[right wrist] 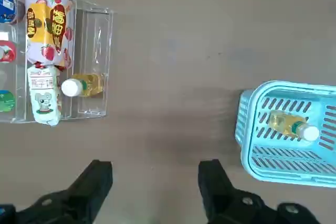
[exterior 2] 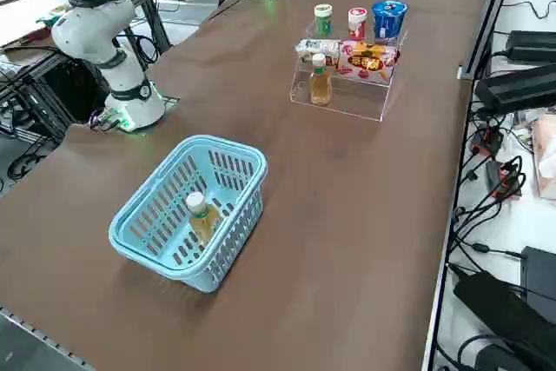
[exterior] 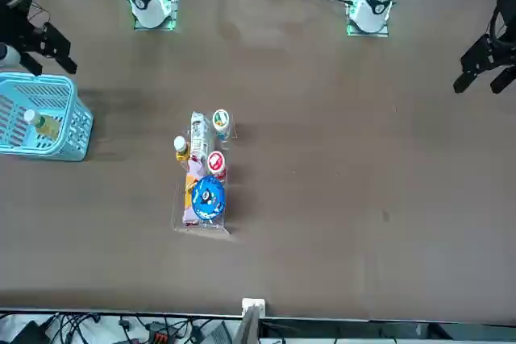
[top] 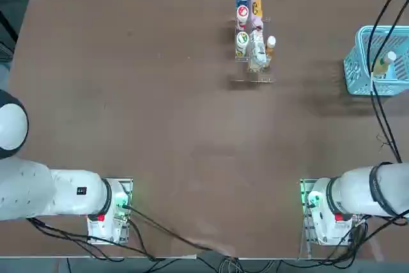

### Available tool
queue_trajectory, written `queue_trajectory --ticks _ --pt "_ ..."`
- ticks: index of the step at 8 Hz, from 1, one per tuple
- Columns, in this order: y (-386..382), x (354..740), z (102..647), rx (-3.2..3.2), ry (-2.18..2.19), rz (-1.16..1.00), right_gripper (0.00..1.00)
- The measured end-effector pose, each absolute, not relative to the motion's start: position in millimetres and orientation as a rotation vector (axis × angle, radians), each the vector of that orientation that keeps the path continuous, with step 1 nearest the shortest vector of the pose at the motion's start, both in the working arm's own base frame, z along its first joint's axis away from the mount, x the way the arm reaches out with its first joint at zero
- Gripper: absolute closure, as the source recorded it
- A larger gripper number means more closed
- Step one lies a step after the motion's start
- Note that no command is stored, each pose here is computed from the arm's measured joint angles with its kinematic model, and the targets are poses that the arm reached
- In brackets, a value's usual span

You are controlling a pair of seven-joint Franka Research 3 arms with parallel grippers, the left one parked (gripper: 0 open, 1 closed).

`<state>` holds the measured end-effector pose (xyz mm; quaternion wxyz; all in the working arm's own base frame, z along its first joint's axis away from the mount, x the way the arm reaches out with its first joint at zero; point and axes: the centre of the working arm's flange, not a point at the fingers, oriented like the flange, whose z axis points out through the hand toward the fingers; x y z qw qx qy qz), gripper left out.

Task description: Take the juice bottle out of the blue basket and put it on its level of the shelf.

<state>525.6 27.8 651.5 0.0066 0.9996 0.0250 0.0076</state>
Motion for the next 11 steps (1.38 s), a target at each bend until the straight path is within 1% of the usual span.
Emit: queue_trajectory --ticks 6,9,11 --pt "9 528 644 3.118 0.011 -0.01 0.0" --pt "-49 548 606 3.1 -0.126 -0.114 0.0" --pt "-100 551 592 3.096 -0.246 -0.126 0.0"
